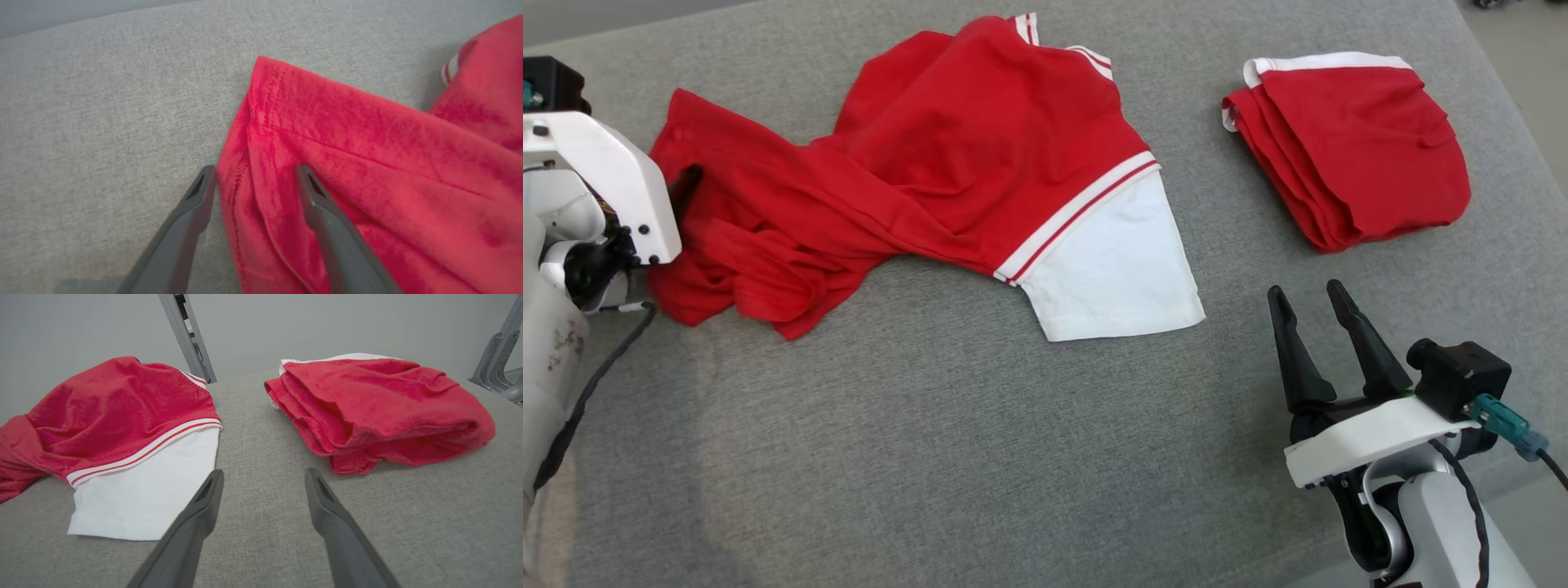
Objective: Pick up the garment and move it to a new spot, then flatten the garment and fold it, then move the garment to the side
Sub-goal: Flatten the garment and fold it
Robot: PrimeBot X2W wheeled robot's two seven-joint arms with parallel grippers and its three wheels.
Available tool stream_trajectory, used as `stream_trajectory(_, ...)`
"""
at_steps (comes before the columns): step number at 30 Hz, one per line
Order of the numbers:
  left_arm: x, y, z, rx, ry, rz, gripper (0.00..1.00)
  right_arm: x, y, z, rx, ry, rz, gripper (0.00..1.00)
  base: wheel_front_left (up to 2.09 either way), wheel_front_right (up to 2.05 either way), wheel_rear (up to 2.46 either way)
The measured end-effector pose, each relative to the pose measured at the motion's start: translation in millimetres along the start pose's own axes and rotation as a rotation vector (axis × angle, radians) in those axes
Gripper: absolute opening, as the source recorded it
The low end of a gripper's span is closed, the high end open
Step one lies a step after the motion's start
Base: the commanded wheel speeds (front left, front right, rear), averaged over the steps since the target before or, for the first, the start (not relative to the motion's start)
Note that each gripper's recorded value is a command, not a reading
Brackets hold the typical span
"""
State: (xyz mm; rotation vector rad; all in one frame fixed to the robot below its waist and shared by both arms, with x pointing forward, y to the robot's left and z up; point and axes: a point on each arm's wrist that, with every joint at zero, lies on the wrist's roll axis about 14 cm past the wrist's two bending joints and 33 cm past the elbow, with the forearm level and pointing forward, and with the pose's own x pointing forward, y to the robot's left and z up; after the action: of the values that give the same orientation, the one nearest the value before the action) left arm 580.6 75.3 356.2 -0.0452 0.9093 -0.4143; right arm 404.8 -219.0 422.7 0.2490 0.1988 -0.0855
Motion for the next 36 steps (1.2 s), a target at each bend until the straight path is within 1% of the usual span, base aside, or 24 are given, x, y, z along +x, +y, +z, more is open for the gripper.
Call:
stream_trajectory(2,4.0,-1.3,3.8,0.007,-0.009,-0.001,0.99,-1.1,-4.5,-0.9,-0.002,0.000,-0.013,1.00,0.00,0.00,0.00)
stream_trajectory(4,5.7,-2.4,6.1,0.008,-0.012,-0.003,0.95,-1.6,-6.4,-1.5,-0.003,0.002,-0.019,1.00,0.00,0.00,0.00)
stream_trajectory(9,12.6,-5.9,10.8,0.035,-0.015,-0.007,0.95,-2.4,-9.3,-4.0,-0.006,0.005,-0.028,1.00,0.00,0.00,0.00)
stream_trajectory(11,15.6,-8.4,19.8,0.059,-0.049,-0.008,0.91,-2.4,-10.5,-6.1,-0.007,0.011,-0.031,1.00,0.00,0.00,0.00)
stream_trajectory(12,16.6,-9.7,22.0,0.063,-0.062,-0.011,0.91,-2.4,-11.0,-6.7,-0.007,0.013,-0.033,1.00,0.00,0.00,0.00)
stream_trajectory(13,17.4,-11.4,23.2,0.063,-0.071,-0.015,0.89,-2.5,-11.4,-7.0,-0.008,0.014,-0.034,1.00,0.00,0.00,0.00)
stream_trajectory(19,21.6,-11.7,13.1,0.075,-0.033,-0.009,0.82,-3.0,-12.8,-7.8,-0.009,0.017,-0.038,1.00,0.00,0.00,0.00)
stream_trajectory(22,22.8,-11.2,15.6,0.085,-0.047,-0.007,0.64,-1.8,-12.4,-8.5,-0.010,0.019,-0.036,1.00,0.00,0.00,0.00)
stream_trajectory(23,22.9,-11.2,16.5,0.087,-0.050,-0.007,0.51,-1.6,-12.3,-8.7,-0.010,0.019,-0.036,1.00,0.00,0.00,0.00)
stream_trajectory(24,22.9,-11.0,17.3,0.092,-0.051,-0.006,0.43,-1.6,-12.2,-9.1,-0.010,0.021,-0.036,1.00,0.00,0.00,0.00)
stream_trajectory(25,22.8,-11.3,18.0,0.094,-0.053,-0.008,0.28,-1.5,-12.3,-9.4,-0.010,0.022,-0.036,1.00,0.00,0.00,0.00)
stream_trajectory(26,23.0,-11.3,17.6,0.096,-0.052,-0.007,0.06,-1.4,-12.3,-9.8,-0.010,0.023,-0.036,1.00,0.00,0.00,0.00)
stream_trajectory(27,23.0,-11.1,17.1,0.097,-0.050,-0.007,0.00,-1.4,-12.2,-10.1,-0.009,0.024,-0.036,1.00,0.00,0.00,0.00)
stream_trajectory(32,19.2,-11.6,18.9,0.106,-0.059,-0.004,0.00,-1.7,-11.6,-10.4,-0.007,0.025,-0.034,1.00,0.00,0.00,0.00)
stream_trajectory(36,10.5,-15.0,28.3,0.106,-0.108,-0.009,0.00,-1.7,-9.5,-6.0,-0.007,0.013,-0.028,1.00,0.00,0.00,0.00)
